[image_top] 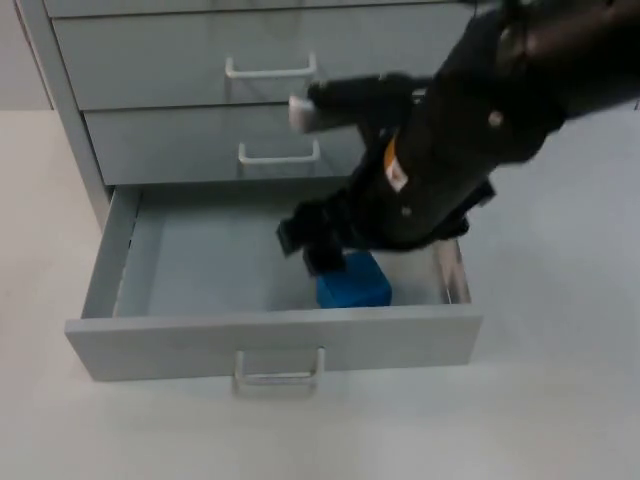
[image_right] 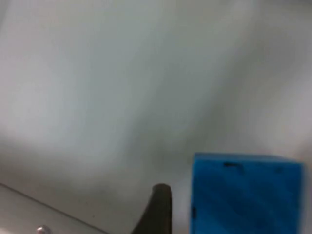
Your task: Open the drawer with the left hand, place the block into the drawer with the right hand, then close the drawer with the left hand.
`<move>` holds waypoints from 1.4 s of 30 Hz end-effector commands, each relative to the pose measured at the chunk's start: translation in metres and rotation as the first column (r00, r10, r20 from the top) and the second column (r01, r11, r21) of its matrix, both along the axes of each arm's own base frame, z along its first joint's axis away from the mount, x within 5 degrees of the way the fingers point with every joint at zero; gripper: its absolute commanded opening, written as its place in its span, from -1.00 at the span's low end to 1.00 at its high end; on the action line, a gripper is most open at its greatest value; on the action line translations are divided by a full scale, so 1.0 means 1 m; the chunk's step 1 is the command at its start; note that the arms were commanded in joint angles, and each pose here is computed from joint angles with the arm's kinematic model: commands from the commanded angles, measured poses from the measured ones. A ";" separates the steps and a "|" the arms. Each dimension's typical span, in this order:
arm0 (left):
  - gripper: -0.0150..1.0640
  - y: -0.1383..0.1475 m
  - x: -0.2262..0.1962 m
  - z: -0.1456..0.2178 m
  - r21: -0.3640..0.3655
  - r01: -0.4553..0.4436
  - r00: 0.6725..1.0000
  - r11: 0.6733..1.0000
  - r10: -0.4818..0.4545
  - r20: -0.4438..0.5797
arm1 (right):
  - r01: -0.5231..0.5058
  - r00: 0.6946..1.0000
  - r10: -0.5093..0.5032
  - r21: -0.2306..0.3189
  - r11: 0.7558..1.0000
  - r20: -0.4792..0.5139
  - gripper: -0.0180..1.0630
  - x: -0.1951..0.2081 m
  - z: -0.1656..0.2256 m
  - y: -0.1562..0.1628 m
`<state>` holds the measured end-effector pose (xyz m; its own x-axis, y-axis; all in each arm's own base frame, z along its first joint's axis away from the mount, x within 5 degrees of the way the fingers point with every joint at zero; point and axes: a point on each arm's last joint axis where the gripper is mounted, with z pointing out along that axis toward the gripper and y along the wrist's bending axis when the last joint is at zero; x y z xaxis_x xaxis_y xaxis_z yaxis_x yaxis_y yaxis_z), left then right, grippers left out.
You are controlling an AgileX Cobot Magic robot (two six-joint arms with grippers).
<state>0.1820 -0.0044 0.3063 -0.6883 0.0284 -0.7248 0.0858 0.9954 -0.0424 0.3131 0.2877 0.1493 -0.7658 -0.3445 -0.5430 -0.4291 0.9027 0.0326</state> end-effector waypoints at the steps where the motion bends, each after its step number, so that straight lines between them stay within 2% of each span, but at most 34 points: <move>1: 0.98 0.000 0.000 -0.001 -0.015 -0.009 1.000 1.000 0.009 0.002 | 0.018 0.999 -0.018 0.002 1.000 0.029 0.47 -0.003 0.032 -0.006; 6: 0.98 0.000 0.000 -0.001 -0.015 -0.009 1.000 1.000 0.009 0.002 | 0.016 0.999 -0.014 -0.046 0.999 0.047 0.47 -0.021 0.079 -0.021; 9: 0.98 0.000 0.000 -0.001 -0.015 -0.008 1.000 1.000 0.008 0.001 | -0.008 0.998 0.010 -0.039 0.999 0.059 0.47 -0.036 0.095 -0.024; 11: 0.98 0.000 0.000 -0.001 -0.013 -0.008 1.000 1.000 0.008 0.000 | -0.046 0.995 0.047 -0.015 0.999 0.084 0.47 -0.059 0.109 -0.032; 15: 0.98 0.000 0.000 -0.002 -0.014 -0.007 1.000 1.000 0.007 -0.008 | -0.081 0.993 0.082 -0.007 0.997 0.082 0.47 -0.087 0.110 -0.047; 20: 0.98 0.000 -0.001 -0.002 -0.007 -0.004 1.000 1.000 0.004 -0.018 | -0.071 0.995 0.071 0.007 0.997 0.066 0.47 -0.111 0.110 -0.076; 31: 0.98 0.000 -0.002 -0.004 -0.007 0.001 0.999 1.000 -0.002 -0.039 | -0.067 0.992 0.061 0.049 0.997 0.114 0.47 -0.137 0.130 -0.107; 35: 0.98 -0.001 -0.003 -0.004 -0.010 0.002 0.999 1.000 -0.002 -0.045 | -0.056 0.989 0.051 0.033 0.998 0.135 0.47 -0.138 0.136 -0.116; 42: 0.98 -0.001 -0.004 -0.005 -0.006 0.008 0.998 1.000 -0.009 -0.058 | 0.061 0.983 -0.069 0.048 0.997 0.173 0.47 -0.125 0.150 -0.148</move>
